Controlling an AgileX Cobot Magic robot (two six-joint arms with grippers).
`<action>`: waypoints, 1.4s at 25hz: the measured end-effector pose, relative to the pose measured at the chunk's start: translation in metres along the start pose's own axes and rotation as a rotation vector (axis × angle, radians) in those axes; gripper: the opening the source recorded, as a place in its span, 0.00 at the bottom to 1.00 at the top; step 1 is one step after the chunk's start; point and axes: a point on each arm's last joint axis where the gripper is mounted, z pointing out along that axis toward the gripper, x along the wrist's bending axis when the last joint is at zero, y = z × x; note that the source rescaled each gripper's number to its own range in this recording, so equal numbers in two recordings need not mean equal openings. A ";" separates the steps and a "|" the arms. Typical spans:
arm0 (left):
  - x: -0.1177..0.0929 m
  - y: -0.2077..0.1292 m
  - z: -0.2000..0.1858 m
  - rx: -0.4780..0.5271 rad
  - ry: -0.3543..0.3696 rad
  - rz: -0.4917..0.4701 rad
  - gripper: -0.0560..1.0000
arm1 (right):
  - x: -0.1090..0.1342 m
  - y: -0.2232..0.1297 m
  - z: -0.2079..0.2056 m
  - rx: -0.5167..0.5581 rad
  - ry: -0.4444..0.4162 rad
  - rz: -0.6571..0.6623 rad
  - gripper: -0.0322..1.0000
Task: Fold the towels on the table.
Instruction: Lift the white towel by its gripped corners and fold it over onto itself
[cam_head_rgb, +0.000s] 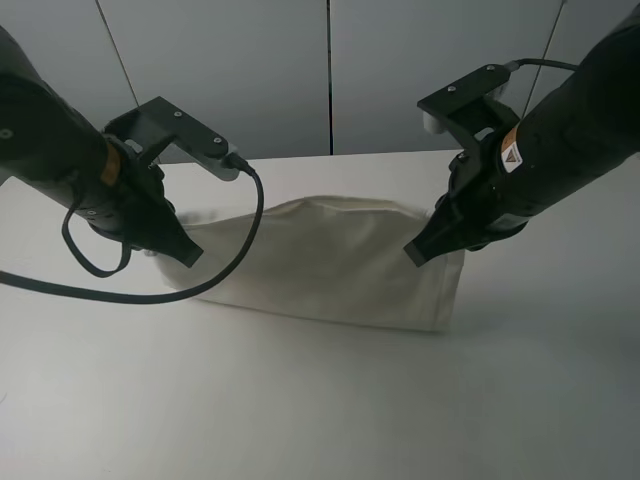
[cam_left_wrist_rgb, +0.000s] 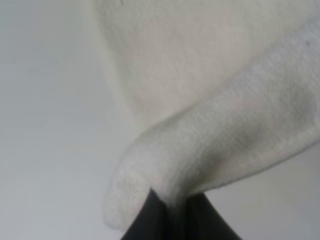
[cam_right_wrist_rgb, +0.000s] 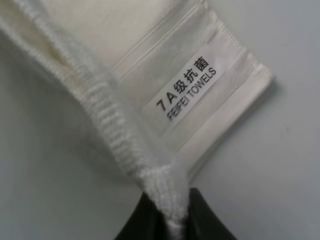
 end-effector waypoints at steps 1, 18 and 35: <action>0.000 0.001 0.002 -0.003 0.003 0.003 0.05 | -0.001 0.000 0.001 -0.015 -0.008 0.011 0.03; 0.023 0.010 0.021 -0.109 0.047 -0.080 0.10 | 0.001 -0.005 0.064 -0.023 -0.082 0.046 0.03; 0.033 0.011 0.034 -0.126 0.078 -0.074 0.96 | -0.013 -0.003 0.068 -0.084 -0.234 0.204 1.00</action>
